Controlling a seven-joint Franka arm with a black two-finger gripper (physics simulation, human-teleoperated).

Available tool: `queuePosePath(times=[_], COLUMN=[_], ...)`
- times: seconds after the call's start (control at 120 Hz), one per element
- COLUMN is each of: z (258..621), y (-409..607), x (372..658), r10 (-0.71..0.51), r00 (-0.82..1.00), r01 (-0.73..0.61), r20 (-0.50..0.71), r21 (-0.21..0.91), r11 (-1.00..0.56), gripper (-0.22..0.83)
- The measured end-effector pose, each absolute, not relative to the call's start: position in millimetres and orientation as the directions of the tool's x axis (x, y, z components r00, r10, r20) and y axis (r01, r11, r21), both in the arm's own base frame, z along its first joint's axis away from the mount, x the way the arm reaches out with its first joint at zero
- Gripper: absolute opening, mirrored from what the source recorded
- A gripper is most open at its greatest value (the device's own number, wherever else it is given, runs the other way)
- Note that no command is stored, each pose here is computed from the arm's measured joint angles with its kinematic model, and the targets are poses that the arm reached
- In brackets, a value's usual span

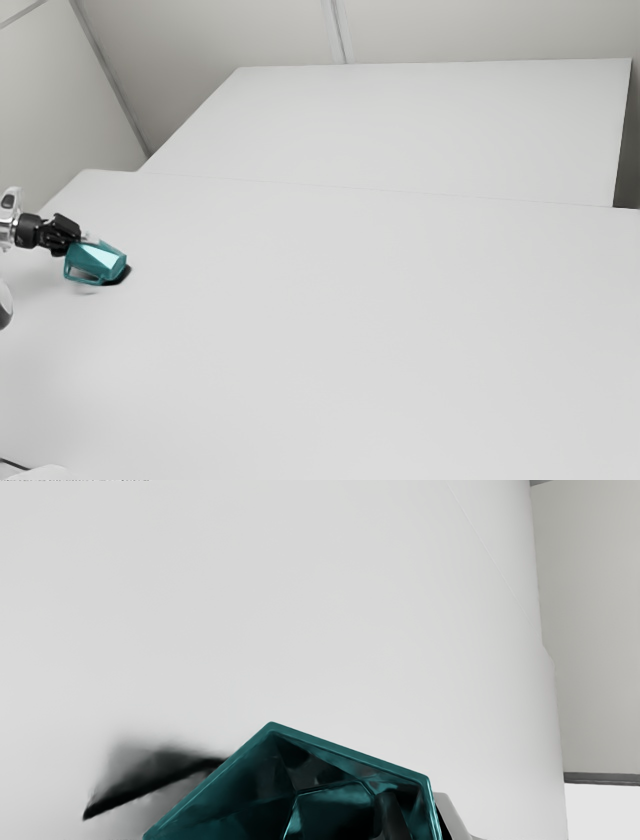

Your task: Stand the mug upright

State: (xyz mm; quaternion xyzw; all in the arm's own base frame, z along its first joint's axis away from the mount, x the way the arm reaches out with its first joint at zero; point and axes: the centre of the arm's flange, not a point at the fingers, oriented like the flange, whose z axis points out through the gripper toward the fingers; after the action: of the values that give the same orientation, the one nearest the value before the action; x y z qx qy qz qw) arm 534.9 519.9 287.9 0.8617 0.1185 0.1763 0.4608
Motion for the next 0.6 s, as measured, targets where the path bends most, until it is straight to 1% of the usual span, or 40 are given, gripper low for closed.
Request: queuePosePath(times=[0.183,0.333,0.408,0.458,0.6], z=[329.9,362.3,396.9,418.3,454.8], y=[509.1,480.4,445.5,416.2,328.3], x=[534.1,532.8,539.8,549.9,564.0], r10=[0.337,0.298,0.23,0.166,0.023], r00=[0.919,0.939,0.962,0.978,0.999], r01=[0.011,0.017,0.015,0.007,-0.011], r20=[0.205,0.172,0.149,0.125,0.041], r21=[0.84,0.842,0.81,0.776,0.671], r11=[-0.542,-0.54,-0.586,-0.631,-0.741], gripper=[-0.14,-0.16,-0.16,-0.16,-0.17])
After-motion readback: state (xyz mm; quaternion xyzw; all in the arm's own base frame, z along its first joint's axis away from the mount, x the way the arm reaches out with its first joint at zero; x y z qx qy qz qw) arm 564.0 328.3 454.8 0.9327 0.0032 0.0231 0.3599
